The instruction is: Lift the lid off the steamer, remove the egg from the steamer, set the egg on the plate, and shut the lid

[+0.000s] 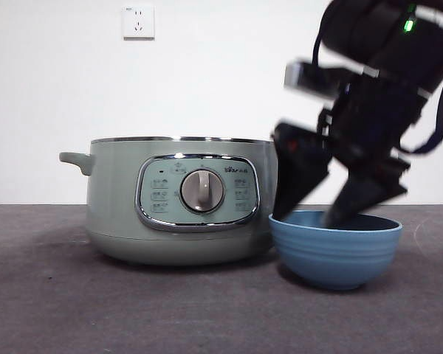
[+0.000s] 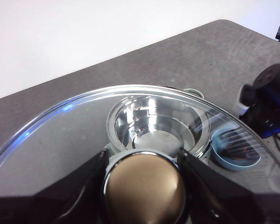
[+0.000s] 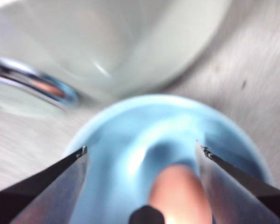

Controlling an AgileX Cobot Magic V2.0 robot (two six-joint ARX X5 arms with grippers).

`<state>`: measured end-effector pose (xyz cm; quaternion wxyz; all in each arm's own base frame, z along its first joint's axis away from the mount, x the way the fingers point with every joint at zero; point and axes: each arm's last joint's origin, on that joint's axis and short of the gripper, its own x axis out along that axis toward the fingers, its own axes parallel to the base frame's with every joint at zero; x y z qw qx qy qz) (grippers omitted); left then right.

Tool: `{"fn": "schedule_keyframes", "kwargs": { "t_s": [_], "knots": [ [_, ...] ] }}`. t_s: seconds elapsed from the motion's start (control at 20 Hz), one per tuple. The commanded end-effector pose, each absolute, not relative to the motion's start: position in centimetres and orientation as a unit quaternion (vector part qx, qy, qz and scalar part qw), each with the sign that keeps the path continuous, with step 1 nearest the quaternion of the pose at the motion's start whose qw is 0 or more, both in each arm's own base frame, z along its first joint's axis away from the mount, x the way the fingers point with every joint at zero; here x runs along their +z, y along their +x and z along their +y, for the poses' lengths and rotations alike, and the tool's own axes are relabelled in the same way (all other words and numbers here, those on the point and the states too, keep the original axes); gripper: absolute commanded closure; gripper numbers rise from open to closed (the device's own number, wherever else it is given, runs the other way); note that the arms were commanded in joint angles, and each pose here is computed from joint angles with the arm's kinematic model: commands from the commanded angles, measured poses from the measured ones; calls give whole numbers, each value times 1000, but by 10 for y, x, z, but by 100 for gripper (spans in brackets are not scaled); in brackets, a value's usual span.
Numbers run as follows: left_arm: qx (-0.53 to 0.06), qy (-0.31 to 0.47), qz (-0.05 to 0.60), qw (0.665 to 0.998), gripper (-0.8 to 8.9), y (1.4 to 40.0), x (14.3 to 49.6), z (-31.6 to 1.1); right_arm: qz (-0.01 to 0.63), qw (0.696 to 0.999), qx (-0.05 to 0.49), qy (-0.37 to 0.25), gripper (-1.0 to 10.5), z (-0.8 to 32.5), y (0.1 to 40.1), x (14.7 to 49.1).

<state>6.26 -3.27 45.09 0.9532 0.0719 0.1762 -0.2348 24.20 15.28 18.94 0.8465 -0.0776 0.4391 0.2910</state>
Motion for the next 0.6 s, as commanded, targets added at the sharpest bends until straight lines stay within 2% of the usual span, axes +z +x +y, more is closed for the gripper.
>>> {"fn": "schedule_keyframes", "kwargs": {
  "t_s": [0.05,0.15,0.35,0.6],
  "knots": [
    [-237,65,140,959,822,61,460,-32,410,860,296,-67,559,147,232,209],
    [-240,66,135,959,822,67,462,-35,371,877,300,-55,559,139,219,236],
    [-284,57,123,949,822,89,465,-50,289,905,310,-31,559,117,184,284],
    [-313,57,140,938,822,138,454,-79,192,929,316,14,559,88,136,326]
  ]
}}
